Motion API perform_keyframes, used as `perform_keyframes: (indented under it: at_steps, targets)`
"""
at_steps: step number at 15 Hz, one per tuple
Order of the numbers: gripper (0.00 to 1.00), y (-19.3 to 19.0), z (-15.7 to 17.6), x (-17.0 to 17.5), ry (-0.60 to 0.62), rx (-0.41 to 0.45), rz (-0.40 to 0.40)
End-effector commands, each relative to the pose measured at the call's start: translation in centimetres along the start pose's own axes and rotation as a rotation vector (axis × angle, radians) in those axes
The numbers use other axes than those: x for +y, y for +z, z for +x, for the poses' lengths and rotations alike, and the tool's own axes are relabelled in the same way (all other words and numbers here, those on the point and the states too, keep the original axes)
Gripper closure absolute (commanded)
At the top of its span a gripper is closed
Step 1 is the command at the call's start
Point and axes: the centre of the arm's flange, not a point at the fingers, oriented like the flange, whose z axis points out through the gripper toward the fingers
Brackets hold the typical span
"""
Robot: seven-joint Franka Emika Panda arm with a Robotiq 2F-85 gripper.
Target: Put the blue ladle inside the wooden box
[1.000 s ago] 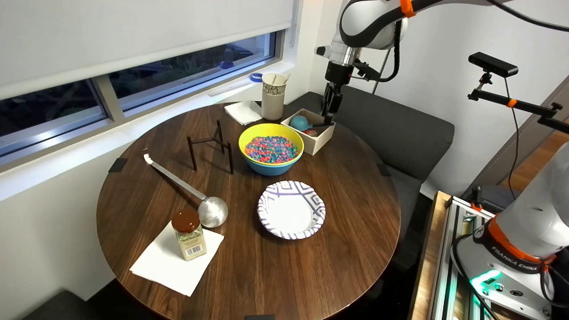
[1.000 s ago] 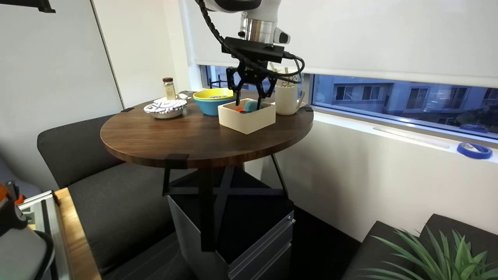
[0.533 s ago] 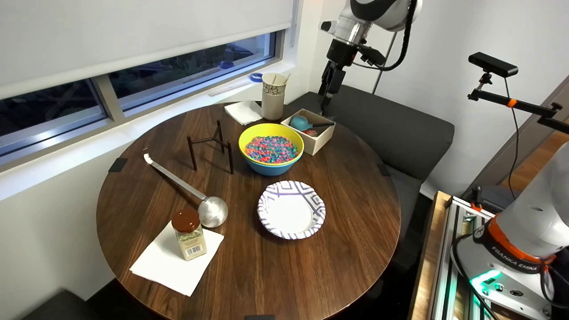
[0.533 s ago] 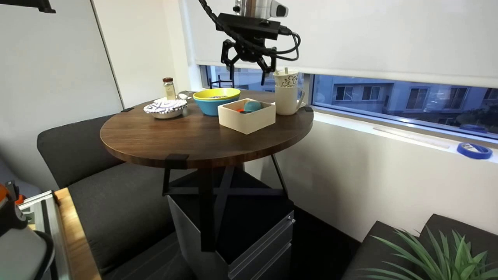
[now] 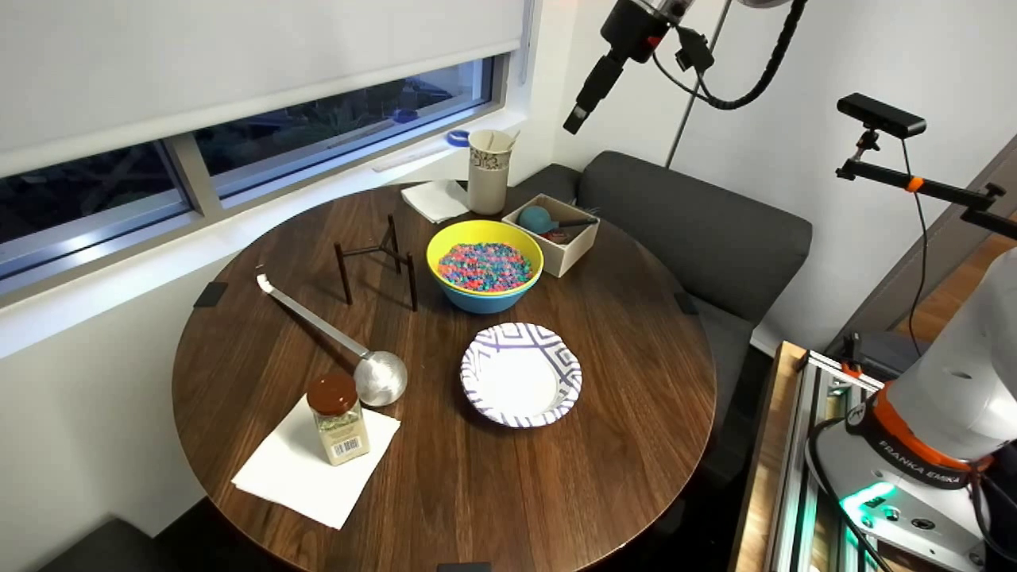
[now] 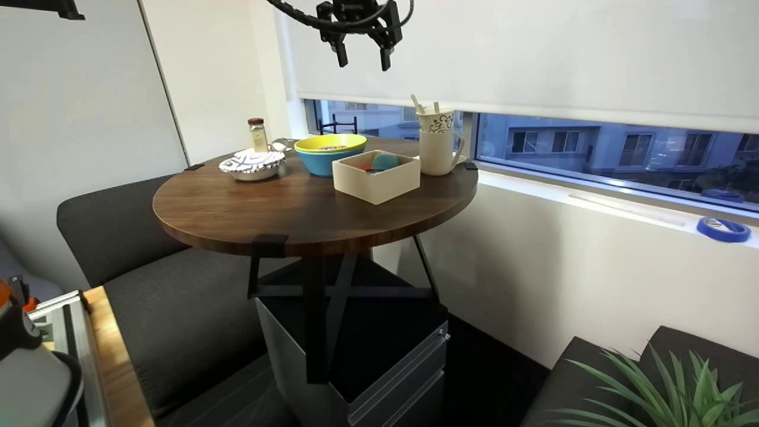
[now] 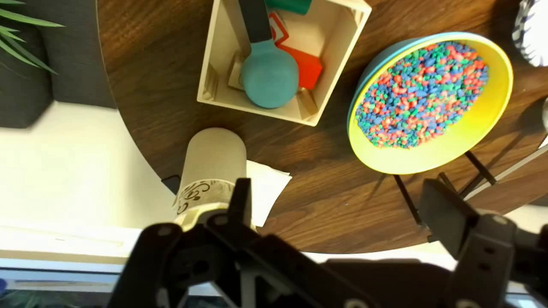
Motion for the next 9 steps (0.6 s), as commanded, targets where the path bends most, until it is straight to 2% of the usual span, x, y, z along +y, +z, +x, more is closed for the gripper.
perform_keyframes:
  at_steps: [1, 2, 4, 5, 9]
  targets:
    - [0.0, -1.9, -2.7, -3.6, 0.129, 0.028, -0.084]
    - [0.0, -2.4, -3.2, -4.3, 0.148, 0.031, -0.084]
    - [0.0, -3.5, -3.8, -5.4, 0.126, 0.098, -0.034]
    - [0.0, -2.6, -1.7, -3.7, 0.12, 0.047, -0.052]
    - [0.0, -3.9, -2.7, -4.9, 0.112, 0.08, -0.044]
